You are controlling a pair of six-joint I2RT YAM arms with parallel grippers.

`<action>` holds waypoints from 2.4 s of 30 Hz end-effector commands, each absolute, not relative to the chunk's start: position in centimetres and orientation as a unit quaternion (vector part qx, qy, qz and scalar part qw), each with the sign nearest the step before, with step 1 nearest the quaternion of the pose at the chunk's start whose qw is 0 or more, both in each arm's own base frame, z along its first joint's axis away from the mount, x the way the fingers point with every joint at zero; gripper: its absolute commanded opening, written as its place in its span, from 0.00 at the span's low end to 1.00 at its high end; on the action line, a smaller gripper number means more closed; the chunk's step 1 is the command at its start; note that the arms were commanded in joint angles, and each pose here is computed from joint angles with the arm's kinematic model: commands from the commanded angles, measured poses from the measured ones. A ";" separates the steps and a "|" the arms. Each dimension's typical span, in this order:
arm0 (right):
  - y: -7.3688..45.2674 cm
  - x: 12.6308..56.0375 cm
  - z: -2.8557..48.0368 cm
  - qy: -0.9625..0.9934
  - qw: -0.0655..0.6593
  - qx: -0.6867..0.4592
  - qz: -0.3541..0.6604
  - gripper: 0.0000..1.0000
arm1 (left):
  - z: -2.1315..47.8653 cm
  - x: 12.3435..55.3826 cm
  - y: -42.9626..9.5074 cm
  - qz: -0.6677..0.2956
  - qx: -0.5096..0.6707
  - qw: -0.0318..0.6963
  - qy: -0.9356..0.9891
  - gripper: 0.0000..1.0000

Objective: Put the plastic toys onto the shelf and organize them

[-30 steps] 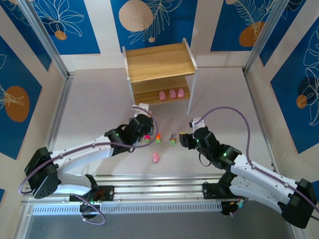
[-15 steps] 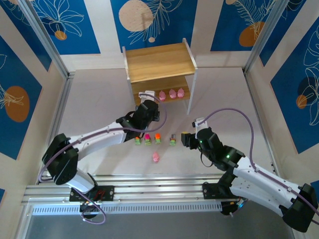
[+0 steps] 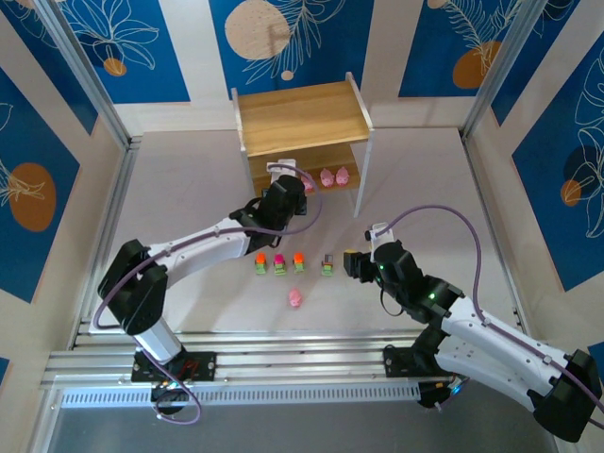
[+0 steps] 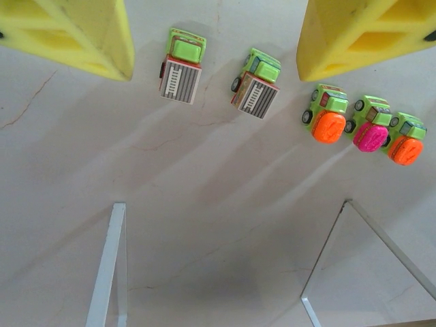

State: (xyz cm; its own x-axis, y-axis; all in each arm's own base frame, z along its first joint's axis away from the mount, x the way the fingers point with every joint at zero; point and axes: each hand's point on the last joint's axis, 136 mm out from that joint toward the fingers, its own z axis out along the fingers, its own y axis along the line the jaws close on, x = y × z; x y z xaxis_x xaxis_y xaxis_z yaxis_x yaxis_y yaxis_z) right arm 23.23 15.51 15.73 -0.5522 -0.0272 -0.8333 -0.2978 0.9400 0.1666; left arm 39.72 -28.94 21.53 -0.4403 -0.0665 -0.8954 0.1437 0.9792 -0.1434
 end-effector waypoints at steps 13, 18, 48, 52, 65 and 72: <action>15.5 23.1 15.6 0.869 0.459 -0.086 0.161 0.64 | 20.5 42.0 -29.3 -0.092 0.013 0.529 0.844 0.21; 15.5 23.2 15.5 0.870 0.458 -0.085 0.162 0.65 | 20.3 42.3 -29.4 -0.085 0.018 0.529 0.844 0.22; 15.6 23.3 15.2 0.873 0.450 -0.085 0.166 0.65 | 20.0 42.5 -29.2 -0.071 0.030 0.533 0.843 0.38; 15.7 23.3 15.1 0.874 0.449 -0.085 0.167 0.65 | 20.3 42.1 -29.0 -0.069 0.033 0.535 0.841 0.42; 15.7 23.2 15.1 0.874 0.448 -0.085 0.169 0.65 | 21.5 40.7 -29.1 -0.069 0.046 0.548 0.832 0.54; 15.7 23.2 15.1 0.874 0.447 -0.085 0.170 0.65 | 21.9 40.0 -28.9 -0.074 0.047 0.548 0.832 0.58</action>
State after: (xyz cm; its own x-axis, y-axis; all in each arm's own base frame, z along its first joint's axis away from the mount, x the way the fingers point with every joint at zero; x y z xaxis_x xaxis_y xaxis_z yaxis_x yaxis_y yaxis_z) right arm 23.27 15.48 15.06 -0.5821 -0.0152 -0.8129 -0.2987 0.9339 0.1964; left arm 40.52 -29.30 20.30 -0.4241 0.0089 -0.9056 0.1628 0.9844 -0.0666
